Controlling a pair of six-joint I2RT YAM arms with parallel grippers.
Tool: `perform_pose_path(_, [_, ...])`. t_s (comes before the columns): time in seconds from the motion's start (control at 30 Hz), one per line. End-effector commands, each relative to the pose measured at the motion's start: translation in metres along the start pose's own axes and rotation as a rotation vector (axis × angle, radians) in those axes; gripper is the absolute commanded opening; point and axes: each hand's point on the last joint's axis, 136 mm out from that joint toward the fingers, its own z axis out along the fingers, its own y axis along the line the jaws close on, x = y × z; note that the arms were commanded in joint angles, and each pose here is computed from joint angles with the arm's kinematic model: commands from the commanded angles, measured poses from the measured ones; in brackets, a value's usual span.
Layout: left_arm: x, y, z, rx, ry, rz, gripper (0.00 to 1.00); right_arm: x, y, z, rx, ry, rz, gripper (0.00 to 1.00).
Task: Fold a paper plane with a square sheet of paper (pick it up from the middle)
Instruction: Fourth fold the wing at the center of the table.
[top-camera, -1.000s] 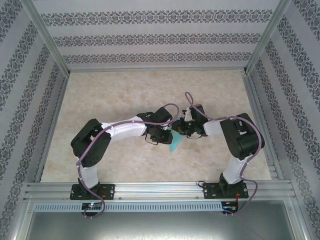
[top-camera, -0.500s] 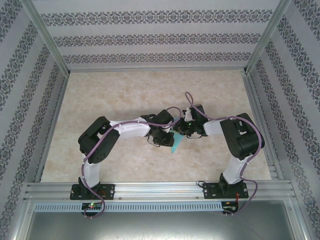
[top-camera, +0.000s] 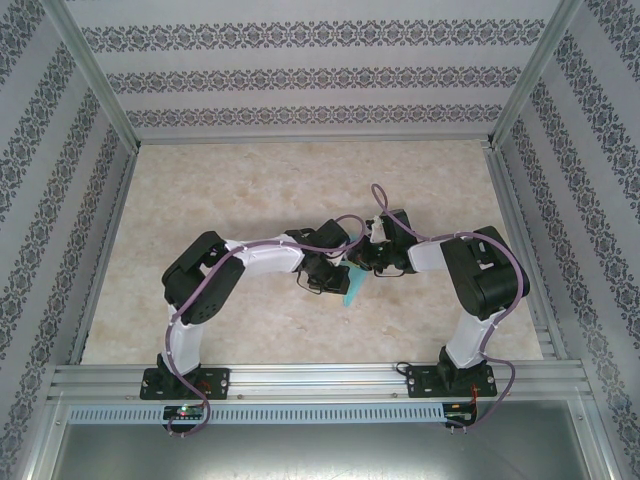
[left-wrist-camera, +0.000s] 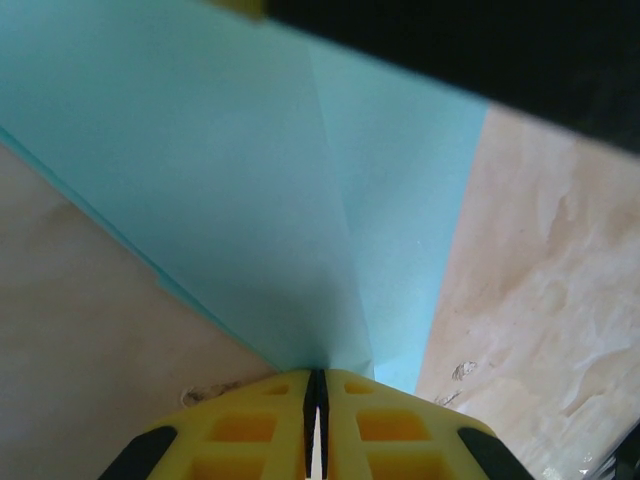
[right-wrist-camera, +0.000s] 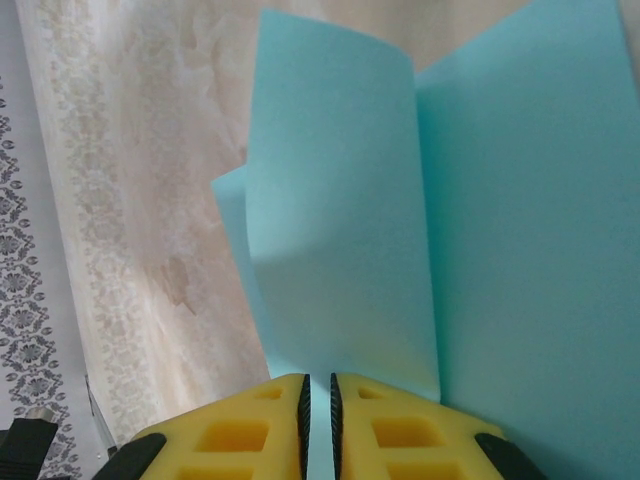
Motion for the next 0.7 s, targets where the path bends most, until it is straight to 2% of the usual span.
perform_pose_path(0.0, [0.008,0.021,0.014,-0.095,0.037,0.019,0.14,0.041,-0.065,0.0,0.2,0.094,0.151,0.17])
perform_pose_path(0.2, [0.022,0.051,0.022,-0.239,0.078,0.044,0.14,0.031,-0.051,-0.006,0.173,0.073,0.133,0.18])
perform_pose_path(0.43, [0.029,0.065,0.031,-0.286,0.098,0.057,0.15,0.015,-0.034,-0.025,0.121,0.014,0.124,0.25])
perform_pose_path(0.67, [0.033,0.073,0.033,-0.32,0.112,0.079,0.15,0.006,-0.015,-0.044,0.045,-0.032,0.137,0.25])
